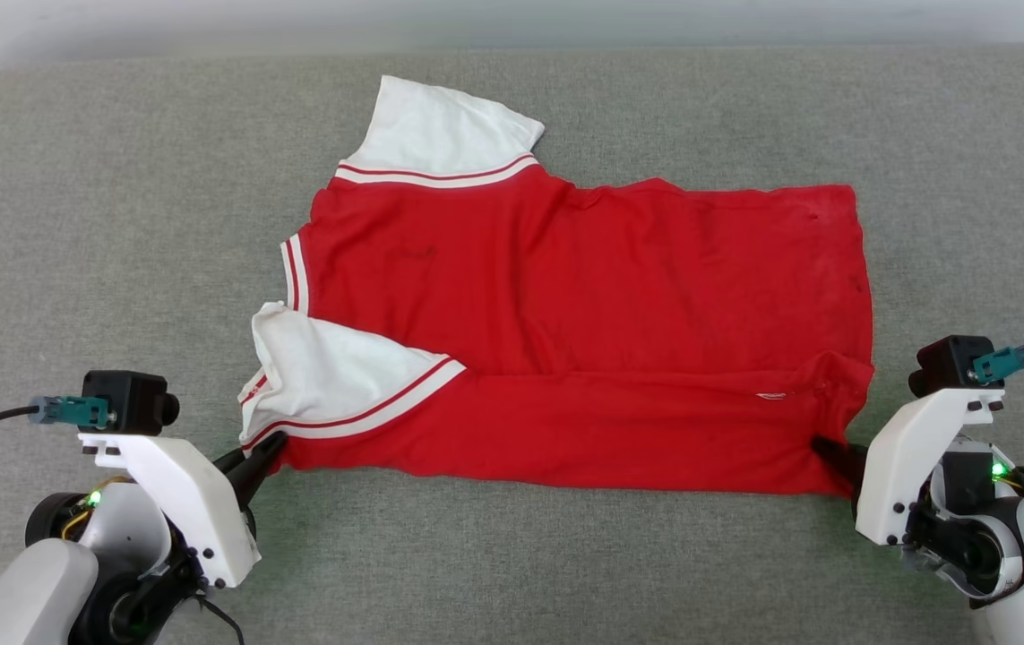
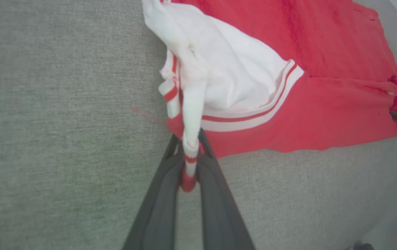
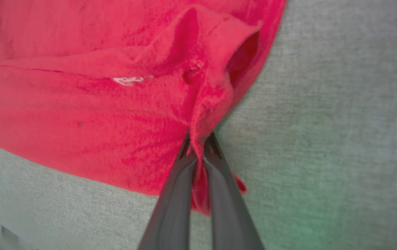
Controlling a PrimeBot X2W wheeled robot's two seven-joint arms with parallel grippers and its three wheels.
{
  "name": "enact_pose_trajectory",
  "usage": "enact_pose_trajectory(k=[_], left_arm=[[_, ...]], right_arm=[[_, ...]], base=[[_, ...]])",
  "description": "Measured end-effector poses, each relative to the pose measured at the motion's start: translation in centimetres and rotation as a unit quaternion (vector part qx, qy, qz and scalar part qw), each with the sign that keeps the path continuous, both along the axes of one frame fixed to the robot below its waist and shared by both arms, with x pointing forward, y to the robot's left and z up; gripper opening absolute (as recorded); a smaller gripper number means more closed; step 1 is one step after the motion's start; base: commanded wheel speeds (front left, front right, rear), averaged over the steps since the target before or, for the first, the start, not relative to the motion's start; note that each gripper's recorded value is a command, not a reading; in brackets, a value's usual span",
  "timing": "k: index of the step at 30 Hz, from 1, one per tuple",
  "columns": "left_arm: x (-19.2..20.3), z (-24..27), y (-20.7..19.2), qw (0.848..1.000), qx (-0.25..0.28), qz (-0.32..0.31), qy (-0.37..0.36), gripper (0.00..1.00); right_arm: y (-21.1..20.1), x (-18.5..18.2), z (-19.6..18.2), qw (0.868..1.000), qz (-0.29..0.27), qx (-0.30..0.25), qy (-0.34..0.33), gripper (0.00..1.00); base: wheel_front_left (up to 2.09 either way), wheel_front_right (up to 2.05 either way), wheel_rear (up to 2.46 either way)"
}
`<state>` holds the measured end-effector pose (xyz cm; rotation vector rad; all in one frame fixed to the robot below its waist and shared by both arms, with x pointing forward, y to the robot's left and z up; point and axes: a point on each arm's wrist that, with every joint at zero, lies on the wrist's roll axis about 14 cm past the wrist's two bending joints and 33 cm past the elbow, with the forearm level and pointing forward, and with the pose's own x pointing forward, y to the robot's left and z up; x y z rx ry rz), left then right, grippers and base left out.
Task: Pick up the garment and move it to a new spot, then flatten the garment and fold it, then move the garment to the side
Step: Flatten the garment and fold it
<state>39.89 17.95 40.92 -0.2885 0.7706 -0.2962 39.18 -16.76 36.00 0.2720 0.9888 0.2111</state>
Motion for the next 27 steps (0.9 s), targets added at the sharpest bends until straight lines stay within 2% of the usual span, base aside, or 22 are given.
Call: enact_pose_trajectory(k=[6, 9, 12, 21, 27], left_arm=[[-0.3, 0.9, -0.6, 1.000, -0.021, 0.005, -0.015, 0.00], [-0.8, 1.5, -1.1, 0.999, -0.041, 0.010, -0.017, 0.00], [-1.3, 2.2, -0.8, 0.999, -0.039, 0.012, -0.025, 0.00], [-4.7, 4.0, 0.1, 0.998, -0.029, 0.029, -0.040, 0.00], [-8.0, 3.8, 0.9, 0.998, -0.031, 0.051, -0.024, 0.00]], right_arm=[[-0.1, 0.4, 1.7, 0.999, 0.016, -0.013, -0.033, 0.00], [0.5, 0.9, 3.4, 0.997, 0.030, -0.014, -0.066, 0.00], [0.7, 1.1, 5.2, 0.994, 0.038, -0.014, -0.097, 0.00], [0.9, -1.7, 8.1, 0.990, 0.049, -0.013, -0.131, 0.00], [0.0, -4.4, 8.3, 0.992, 0.036, -0.011, -0.120, 0.00]], base=[[0.00, 0.00, 0.00], [0.00, 0.00, 0.00], [0.00, 0.00, 0.00], [0.00, 0.00, 0.00], [0.00, 0.00, 0.00]])
